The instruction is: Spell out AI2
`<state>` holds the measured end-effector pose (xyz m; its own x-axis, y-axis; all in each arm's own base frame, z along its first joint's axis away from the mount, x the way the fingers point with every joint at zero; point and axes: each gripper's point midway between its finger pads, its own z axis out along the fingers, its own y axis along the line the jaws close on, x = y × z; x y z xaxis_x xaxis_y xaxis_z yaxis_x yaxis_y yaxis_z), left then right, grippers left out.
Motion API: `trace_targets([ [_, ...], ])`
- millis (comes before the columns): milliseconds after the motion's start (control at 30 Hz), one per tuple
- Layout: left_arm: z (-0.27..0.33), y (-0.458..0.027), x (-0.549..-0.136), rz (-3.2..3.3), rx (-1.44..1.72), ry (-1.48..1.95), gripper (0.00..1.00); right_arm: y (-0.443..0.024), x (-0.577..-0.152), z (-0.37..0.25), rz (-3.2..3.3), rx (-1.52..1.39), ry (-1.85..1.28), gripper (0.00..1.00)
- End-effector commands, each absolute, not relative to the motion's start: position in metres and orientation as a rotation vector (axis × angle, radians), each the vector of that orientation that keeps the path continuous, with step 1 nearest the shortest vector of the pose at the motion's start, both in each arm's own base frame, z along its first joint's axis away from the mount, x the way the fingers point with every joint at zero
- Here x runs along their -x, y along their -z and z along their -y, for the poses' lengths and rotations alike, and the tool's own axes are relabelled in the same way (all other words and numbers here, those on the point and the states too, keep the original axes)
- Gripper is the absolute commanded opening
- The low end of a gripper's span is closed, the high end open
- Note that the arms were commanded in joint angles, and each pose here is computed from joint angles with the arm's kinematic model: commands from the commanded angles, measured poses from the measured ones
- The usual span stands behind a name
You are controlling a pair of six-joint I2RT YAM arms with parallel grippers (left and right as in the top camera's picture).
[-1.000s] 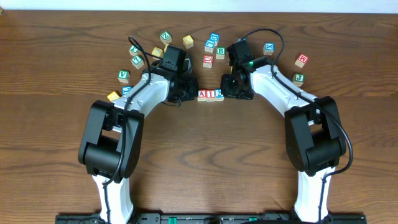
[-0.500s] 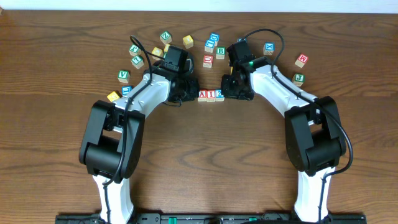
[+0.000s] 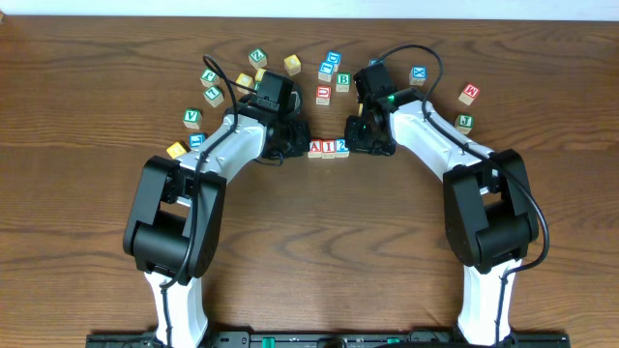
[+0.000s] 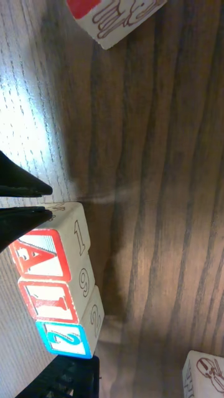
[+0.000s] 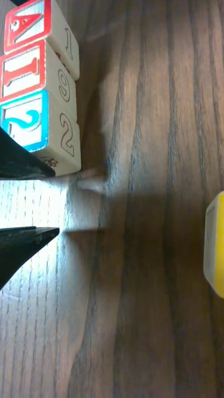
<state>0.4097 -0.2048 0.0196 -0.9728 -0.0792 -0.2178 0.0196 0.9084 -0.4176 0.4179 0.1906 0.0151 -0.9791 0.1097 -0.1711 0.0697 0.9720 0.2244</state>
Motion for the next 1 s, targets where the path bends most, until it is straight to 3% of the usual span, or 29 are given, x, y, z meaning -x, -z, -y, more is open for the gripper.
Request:
trace_targets([
  [0, 0.198, -0.008, -0.407, -2.872, 0.105, 0.566, 0.08, -0.008, -0.417, -0.182, -2.95, -0.172, -0.287, 0.2],
  [500, 0.163, -0.025, -0.418, -2.851, 0.228, 0.409, 0.08, -0.027, -0.424, -0.147, -2.938, -0.277, -0.207, 0.2],
  [700, 0.132, -0.091, -0.433, -2.711, 0.145, 0.404, 0.08, -0.078, -0.434, -0.123, -2.833, -0.258, -0.235, 0.24],
  [900, 0.075, -0.178, -0.43, -2.523, 0.269, 0.396, 0.08, -0.143, -0.431, -0.097, -2.713, -0.233, -0.247, 0.28],
  [967, 0.051, -0.203, -0.423, -2.463, 0.324, 0.383, 0.14, -0.165, -0.427, -0.086, -2.67, -0.237, -0.247, 0.32],
])
